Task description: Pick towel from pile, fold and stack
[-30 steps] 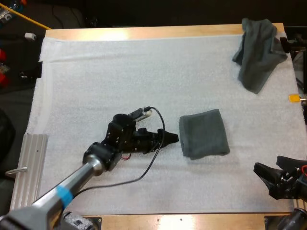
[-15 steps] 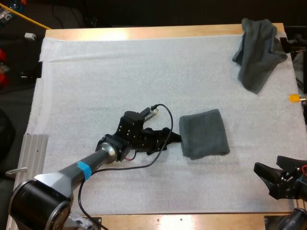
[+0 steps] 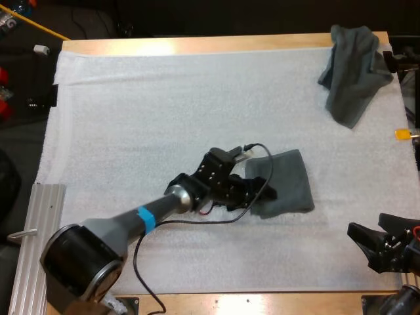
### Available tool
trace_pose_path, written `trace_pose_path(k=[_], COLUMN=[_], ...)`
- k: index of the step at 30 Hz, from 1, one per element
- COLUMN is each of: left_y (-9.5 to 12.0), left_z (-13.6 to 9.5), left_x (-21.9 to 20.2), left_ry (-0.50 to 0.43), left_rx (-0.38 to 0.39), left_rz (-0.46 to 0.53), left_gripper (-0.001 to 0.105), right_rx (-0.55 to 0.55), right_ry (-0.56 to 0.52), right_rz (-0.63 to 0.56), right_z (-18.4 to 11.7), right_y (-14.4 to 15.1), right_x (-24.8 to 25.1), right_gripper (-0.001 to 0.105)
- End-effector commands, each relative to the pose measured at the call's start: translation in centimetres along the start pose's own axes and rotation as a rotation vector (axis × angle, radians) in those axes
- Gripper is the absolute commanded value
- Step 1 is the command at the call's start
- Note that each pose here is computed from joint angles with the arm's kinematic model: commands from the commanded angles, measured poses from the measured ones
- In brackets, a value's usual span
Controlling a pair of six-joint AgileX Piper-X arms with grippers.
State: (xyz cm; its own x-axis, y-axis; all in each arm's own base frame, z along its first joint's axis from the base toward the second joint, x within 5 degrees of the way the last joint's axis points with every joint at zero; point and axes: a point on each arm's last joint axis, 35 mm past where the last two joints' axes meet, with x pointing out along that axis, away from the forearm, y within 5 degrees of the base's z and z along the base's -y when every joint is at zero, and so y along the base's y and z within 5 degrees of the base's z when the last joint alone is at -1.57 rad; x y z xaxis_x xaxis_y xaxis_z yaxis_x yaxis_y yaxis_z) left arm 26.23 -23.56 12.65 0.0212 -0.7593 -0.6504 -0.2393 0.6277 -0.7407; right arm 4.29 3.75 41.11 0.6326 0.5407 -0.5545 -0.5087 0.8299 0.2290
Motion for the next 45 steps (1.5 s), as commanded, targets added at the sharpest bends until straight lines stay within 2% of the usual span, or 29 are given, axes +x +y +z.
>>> trace_pose_path(k=[1,5,8,11,13,15,20,26,30,35,39,45], left_y=[-0.6,-1.7,-2.0,-1.9,-1.8,-1.8,-1.8,-2.0,-1.3,-0.2,1.2,4.5], left_z=[0.0,0.0,0.0,-0.1,-0.1,-0.1,-0.3,-0.8,-0.5,0.6,1.7,3.2], left_x=[0.3,1.4,1.6,1.6,1.6,1.6,1.5,-0.5,-3.1,-6.7,-10.3,-16.2], left_ry=[-0.002,0.024,0.037,0.042,0.045,0.046,0.060,0.038,0.012,-0.032,-0.086,-0.157], left_rx=[0.004,0.010,0.014,0.009,0.003,0.011,0.040,0.176,0.248,0.282,0.294,0.284], left_rz=[0.001,0.019,0.034,0.038,0.047,0.047,0.052,0.127,0.224,0.322,0.416,0.647], left_gripper=[0.070,0.070,0.065,0.044,0.016,0.001,0.000,0.000,0.000,0.000,0.000,0.000], right_rx=[0.003,0.003,0.003,0.003,0.003,0.003,0.003,0.003,0.003,0.004,0.026,0.025], right_ry=[0.003,0.003,0.003,0.003,0.003,0.003,0.003,0.003,0.003,0.003,0.003,0.003], right_rz=[0.002,0.002,0.002,0.002,0.002,0.002,0.002,0.002,0.002,0.002,0.002,0.002], right_z=[0.1,0.1,0.1,0.1,0.1,0.1,0.1,0.1,0.1,0.1,0.1,0.1], right_y=[0.0,0.0,0.0,0.0,0.0,0.0,0.0,0.0,0.0,0.0,0.0,0.0], right_x=[0.0,0.0,0.0,0.0,0.0,0.0,0.0,0.0,0.0,0.0,0.0,0.0], right_gripper=[0.067,0.067,0.067,0.067,0.067,0.067,0.067,0.067,0.067,0.067,0.067,0.067])
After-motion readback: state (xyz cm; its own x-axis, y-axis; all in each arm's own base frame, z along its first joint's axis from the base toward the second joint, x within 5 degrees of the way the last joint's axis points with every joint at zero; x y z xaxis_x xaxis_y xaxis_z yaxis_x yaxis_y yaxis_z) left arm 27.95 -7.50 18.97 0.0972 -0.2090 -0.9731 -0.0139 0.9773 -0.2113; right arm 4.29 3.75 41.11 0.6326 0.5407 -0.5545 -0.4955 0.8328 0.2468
